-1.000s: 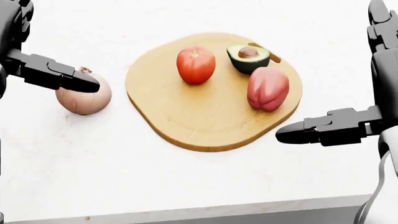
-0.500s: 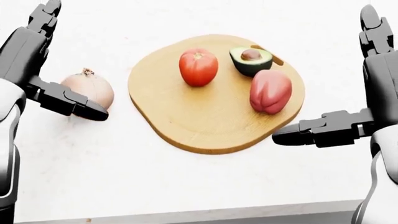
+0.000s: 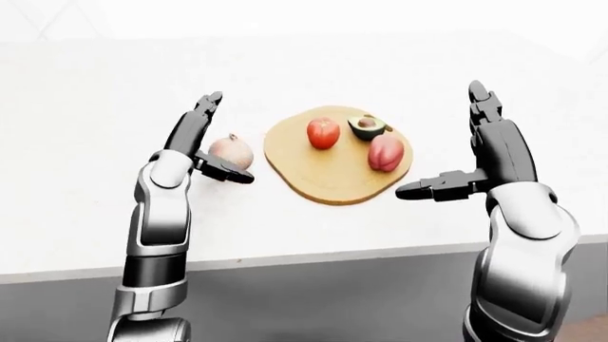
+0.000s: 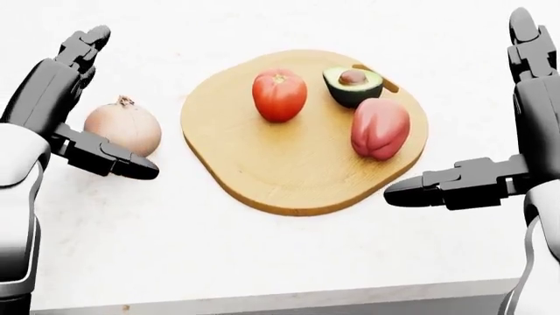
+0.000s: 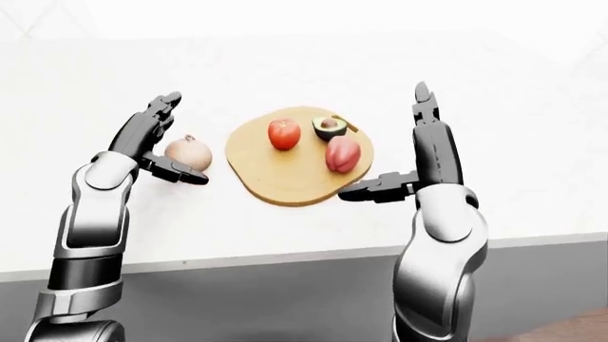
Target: Place the avocado, onion, tomato and bell pepper on the cutting board.
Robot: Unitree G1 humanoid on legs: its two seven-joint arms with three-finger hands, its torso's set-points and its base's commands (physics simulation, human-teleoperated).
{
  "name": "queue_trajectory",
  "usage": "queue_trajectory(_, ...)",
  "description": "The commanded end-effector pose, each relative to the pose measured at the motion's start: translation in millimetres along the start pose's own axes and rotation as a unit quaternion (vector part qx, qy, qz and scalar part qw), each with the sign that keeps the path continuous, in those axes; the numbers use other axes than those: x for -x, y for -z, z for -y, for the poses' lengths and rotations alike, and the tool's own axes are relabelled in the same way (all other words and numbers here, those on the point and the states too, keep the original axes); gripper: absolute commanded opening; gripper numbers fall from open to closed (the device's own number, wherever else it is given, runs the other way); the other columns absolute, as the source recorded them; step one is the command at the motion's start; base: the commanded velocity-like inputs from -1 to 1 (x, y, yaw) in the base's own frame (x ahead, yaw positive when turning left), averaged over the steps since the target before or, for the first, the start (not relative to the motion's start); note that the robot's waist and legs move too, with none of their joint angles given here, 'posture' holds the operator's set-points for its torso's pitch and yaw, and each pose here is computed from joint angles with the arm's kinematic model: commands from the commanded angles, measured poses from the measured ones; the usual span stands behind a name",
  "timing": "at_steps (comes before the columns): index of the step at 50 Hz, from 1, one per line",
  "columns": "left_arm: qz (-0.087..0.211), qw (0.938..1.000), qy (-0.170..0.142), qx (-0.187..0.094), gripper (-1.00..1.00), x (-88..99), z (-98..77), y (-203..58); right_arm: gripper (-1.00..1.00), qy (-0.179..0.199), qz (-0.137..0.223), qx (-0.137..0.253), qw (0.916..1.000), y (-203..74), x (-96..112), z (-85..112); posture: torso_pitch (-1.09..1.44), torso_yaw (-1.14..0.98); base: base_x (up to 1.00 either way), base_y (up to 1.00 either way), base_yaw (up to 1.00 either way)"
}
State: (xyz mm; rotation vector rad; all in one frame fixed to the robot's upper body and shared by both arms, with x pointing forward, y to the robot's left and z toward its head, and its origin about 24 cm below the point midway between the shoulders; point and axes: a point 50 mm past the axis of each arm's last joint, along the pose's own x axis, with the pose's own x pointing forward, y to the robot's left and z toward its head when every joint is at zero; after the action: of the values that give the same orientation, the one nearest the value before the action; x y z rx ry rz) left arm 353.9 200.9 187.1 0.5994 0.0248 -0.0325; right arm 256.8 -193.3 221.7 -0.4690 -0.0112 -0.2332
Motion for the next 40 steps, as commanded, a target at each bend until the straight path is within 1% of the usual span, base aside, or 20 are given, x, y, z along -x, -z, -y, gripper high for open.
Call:
queue_trajectory(1,0.041,0.9987,-0.027,-0.01,0.58,1.3,-12.2,-19,1.0,0.018,0.035,0.004,0.9992,-13,2,6.1,0.0,0.0,0.0,0.0,0.0)
queue_trajectory(2,0.041,0.9987,-0.026,-0.011,0.59,1.1,-12.1,-19,1.0,0.017,0.036,0.004,0.9992,-13,2,5.9,0.0,0.0,0.0,0.0,0.0)
queue_trajectory(5,0.037,0.9989,-0.024,-0.013,0.55,-1.4,-10.0,-15,1.0,0.016,0.036,0.005,0.9992,-14,0,4.9,0.0,0.0,0.0,0.0,0.0)
queue_trajectory(6,0.035,0.9991,-0.023,-0.012,0.42,-2.2,-9.0,-13,1.0,0.016,0.036,0.004,0.9992,-14,-1,4.7,0.0,0.0,0.0,0.0,0.0)
queue_trajectory(7,0.034,0.9991,-0.023,-0.012,0.39,-2.3,-8.9,-13,1.0,0.016,0.036,0.004,0.9992,-14,-1,4.8,0.0,0.0,0.0,0.0,0.0)
queue_trajectory(9,0.032,0.999,-0.024,-0.017,0.37,-2.4,-9.4,-11,1.0,0.015,0.037,0.005,0.9992,-16,-2,4.7,0.0,0.0,0.0,0.0,0.0)
queue_trajectory(11,0.03,0.9991,-0.022,-0.018,0.32,-1.7,-8.6,-9,1.0,0.015,0.037,0.005,0.9992,-15,-1,4.9,0.0,0.0,0.0,0.0,0.0)
queue_trajectory(12,0.029,0.9991,-0.022,-0.02,0.25,-1.6,-8.5,-9,1.0,0.016,0.037,0.005,0.9992,-15,-1,5.1,0.0,0.0,0.0,0.0,0.0)
queue_trajectory(16,0.028,0.9992,-0.021,-0.02,0.19,-1.2,-8.2,-8,1.0,0.016,0.037,0.006,0.9992,-15,-1,4.9,0.0,0.0,0.0,0.0,0.0)
queue_trajectory(19,0.028,0.9992,-0.02,-0.022,0.04,-1.5,-7.6,-8,1.0,0.016,0.036,0.006,0.9992,-14,0,4.8,0.0,0.0,0.0,0.0,0.0)
queue_trajectory(25,0.033,0.9989,-0.023,-0.023,-0.06,1.0,-9.9,-12,1.0,0.017,0.036,0.006,0.9992,-13,4,6.2,0.0,0.0,0.0,0.0,0.0)
queue_trajectory(28,0.039,0.9986,-0.026,-0.026,-0.13,4.2,-11.5,-15,1.0,0.017,0.036,0.007,0.9992,-13,4,6.1,0.0,0.0,0.0,0.0,0.0)
queue_trajectory(33,0.053,0.9977,-0.03,-0.028,-0.15,10.2,-15.4,-27,1.0,0.016,0.036,0.007,0.9992,-14,3,5.5,0.0,0.0,0.0,0.0,0.0)
queue_trajectory(40,0.089,0.9953,-0.024,-0.027,-0.15,26.4,-14.8,-53,1.0,0.017,0.036,0.007,0.9992,-15,2,6.2,0.0,0.0,0.0,0.0,0.0)
